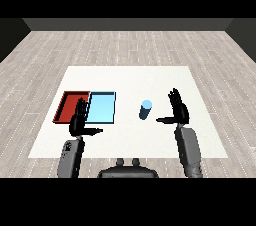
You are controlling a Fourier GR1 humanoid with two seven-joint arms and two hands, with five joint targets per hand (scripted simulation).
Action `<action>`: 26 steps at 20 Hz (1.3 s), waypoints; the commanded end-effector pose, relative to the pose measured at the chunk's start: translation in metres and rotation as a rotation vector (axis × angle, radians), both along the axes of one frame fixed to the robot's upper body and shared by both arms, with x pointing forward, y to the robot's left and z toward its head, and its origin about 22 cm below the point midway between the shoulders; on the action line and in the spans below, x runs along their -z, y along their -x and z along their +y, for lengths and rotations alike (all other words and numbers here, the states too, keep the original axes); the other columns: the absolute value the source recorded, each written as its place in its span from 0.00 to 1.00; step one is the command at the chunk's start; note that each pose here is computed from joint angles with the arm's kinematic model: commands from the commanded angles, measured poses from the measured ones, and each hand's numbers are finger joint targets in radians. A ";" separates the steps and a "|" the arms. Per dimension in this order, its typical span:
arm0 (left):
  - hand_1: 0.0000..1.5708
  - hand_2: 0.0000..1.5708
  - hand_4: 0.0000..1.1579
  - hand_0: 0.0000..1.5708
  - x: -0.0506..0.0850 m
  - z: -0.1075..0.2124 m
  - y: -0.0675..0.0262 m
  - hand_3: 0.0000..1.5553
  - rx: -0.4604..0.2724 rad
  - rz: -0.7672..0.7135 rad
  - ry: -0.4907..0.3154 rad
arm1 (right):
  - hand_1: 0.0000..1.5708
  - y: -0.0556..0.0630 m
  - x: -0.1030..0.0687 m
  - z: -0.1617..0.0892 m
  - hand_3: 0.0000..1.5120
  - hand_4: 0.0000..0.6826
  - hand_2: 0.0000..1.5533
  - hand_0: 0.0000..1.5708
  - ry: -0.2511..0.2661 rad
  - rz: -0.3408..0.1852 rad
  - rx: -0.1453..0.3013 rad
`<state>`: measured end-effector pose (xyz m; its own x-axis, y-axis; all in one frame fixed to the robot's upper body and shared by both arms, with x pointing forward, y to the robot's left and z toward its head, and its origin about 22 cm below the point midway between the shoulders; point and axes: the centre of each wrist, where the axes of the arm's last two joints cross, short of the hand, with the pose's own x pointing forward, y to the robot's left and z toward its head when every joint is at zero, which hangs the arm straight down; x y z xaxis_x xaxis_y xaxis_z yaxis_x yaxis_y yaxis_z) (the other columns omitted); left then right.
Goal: Pick the blue can and put it in the blue box
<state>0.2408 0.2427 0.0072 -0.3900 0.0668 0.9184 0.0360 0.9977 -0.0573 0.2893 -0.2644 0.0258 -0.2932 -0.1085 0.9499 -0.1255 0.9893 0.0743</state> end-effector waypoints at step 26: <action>0.00 0.00 0.00 0.00 -0.006 0.007 -0.0115 0.00 -0.020 -0.031 0.038 | 0.00 -0.036 0.052 0.011 0.00 0.00 0.00 0.00 -0.110 0.150 0.009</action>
<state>0.2460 0.2472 0.0029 -0.4231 0.1069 0.8998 0.0311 0.9941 -0.1035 0.3189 -0.2640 -0.0129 -0.1701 -0.1939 0.9662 -0.1123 0.9779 0.1765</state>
